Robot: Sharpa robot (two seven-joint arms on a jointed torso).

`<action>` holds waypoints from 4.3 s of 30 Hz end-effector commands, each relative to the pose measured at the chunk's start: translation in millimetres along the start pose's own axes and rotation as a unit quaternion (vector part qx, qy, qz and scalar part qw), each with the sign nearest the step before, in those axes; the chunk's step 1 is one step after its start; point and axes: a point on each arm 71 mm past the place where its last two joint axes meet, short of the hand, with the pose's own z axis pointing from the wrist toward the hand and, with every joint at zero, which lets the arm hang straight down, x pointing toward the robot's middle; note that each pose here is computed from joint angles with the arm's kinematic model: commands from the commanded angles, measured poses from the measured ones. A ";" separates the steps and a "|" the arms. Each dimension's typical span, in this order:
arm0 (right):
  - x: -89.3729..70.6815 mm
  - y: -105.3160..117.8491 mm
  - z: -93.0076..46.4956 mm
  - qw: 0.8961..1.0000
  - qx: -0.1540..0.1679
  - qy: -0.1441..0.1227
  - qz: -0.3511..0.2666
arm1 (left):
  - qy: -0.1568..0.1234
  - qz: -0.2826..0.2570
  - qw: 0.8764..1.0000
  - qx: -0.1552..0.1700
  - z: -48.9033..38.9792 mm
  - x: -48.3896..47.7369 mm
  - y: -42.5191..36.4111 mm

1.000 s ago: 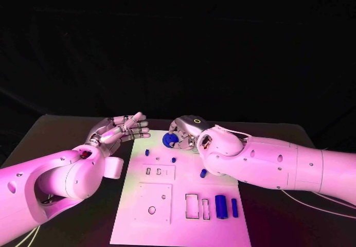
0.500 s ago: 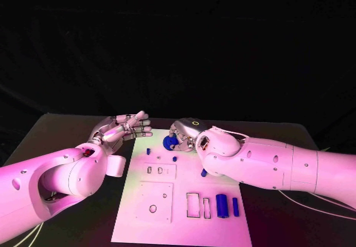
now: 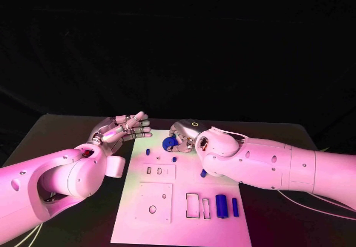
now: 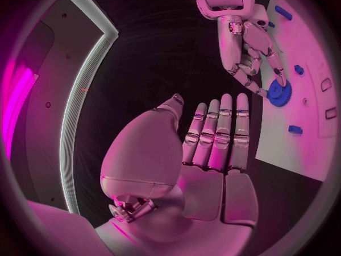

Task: Assemble the parts on the task board

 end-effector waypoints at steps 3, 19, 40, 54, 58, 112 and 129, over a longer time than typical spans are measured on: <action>3.8 1.0 0.8 1.000 -0.001 0.023 0.002 | 0.009 -0.003 1.000 0.003 0.3 2.4 -1.4; 6.3 -6.4 0.0 0.999 0.011 0.041 0.016 | 0.007 -0.002 1.000 -0.001 0.0 1.9 -0.9; -36.2 -84.9 -67.3 0.990 0.026 0.021 0.139 | -0.001 0.000 1.000 -0.001 -1.6 -6.3 -1.7; -45.1 -175.0 -115.3 0.986 0.064 0.010 0.154 | -0.002 0.001 1.000 -0.002 1.2 -8.1 -0.4; -41.4 -182.3 -120.6 0.985 0.071 0.006 0.155 | -0.003 0.001 1.000 -0.002 1.9 -8.3 0.0; -1.0 -174.8 -110.6 0.984 0.088 0.024 0.152 | -0.004 0.002 1.000 -0.005 3.0 -10.2 0.7; -0.7 -174.0 -110.8 0.984 0.090 0.019 0.151 | -0.004 0.001 1.000 -0.007 2.8 -10.4 0.9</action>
